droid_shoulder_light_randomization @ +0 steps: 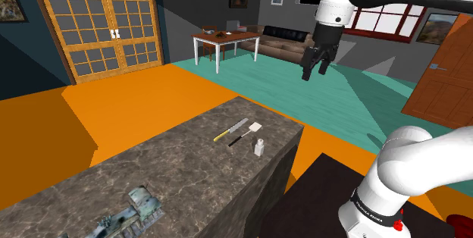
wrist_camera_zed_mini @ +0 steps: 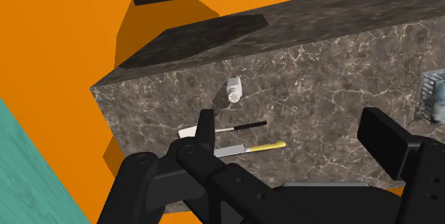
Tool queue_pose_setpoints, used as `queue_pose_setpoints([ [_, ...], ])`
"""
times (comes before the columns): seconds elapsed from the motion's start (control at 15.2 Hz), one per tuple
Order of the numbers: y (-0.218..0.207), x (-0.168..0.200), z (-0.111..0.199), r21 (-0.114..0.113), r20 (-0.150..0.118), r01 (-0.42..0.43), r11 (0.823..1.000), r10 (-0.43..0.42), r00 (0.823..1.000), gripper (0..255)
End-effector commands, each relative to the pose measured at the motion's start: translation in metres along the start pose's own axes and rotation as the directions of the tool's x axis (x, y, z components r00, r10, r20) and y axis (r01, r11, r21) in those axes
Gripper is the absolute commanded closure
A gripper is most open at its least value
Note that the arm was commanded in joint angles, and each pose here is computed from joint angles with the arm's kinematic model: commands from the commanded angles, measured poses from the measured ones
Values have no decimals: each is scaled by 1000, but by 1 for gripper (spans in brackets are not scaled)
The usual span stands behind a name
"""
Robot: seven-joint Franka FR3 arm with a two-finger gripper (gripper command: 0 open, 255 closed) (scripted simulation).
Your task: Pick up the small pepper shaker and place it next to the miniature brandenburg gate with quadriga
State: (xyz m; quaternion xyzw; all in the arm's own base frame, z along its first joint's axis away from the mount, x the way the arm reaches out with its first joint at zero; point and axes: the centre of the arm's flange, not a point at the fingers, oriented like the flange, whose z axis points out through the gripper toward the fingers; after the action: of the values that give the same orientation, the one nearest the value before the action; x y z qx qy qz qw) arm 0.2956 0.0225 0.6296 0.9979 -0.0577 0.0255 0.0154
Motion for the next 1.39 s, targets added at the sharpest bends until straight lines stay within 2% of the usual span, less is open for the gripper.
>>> queue_pose_setpoints([
  [0.0,0,0,0,0,0,0,1000,0,1000,0],
  [1.32,19,104,241,16,-22,15,1000,-14,1000,0],
])
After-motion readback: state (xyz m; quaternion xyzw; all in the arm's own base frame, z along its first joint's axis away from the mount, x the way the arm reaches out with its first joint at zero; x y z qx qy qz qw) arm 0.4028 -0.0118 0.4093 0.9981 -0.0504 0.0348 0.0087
